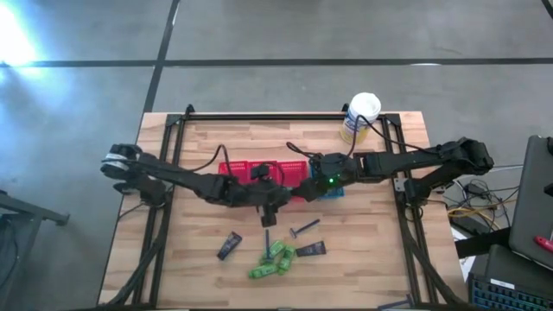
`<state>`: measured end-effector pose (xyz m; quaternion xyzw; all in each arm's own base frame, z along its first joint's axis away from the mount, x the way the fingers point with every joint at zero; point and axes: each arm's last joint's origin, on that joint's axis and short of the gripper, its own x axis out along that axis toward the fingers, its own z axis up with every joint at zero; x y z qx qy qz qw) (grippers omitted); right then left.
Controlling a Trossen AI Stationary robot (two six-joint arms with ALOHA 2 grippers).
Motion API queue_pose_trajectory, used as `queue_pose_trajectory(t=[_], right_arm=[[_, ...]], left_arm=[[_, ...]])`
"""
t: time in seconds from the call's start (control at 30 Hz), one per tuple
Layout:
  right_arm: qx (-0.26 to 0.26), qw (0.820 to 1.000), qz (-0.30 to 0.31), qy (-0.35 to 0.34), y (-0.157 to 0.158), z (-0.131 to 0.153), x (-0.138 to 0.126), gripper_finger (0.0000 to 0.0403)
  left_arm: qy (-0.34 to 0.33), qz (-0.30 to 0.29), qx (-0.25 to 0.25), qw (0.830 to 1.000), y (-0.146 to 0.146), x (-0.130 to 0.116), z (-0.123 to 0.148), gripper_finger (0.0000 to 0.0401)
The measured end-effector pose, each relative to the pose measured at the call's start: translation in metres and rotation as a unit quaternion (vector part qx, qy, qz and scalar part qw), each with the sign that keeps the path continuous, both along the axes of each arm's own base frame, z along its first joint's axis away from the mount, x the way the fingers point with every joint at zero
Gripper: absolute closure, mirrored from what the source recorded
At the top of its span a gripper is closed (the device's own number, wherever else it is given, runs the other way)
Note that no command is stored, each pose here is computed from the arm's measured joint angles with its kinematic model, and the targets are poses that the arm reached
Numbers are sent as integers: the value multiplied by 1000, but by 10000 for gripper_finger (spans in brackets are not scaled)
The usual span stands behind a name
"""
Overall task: Pick & Place Travel size toiletries
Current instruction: Put the black deodorant into the blue bin
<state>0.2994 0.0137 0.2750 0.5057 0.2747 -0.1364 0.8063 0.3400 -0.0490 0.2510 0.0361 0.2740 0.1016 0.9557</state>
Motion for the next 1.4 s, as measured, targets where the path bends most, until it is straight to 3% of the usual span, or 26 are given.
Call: queue_pose_trajectory(t=[0.33, 0.83, 1.4], right_arm=[[19, 999, -28, 9, 0, -5, 7, 35], [20, 999, -31, 22, 1, -8, 29, 41], [29, 998, -47, 28, 0, -11, 28, 200]], left_arm=[[-40, -27, -2, 999, 7, 6, 8, 189], [-14, -35, 4, 999, 9, 4, 4, 189], [-14, -36, 4, 999, 8, 4, 4, 183]])
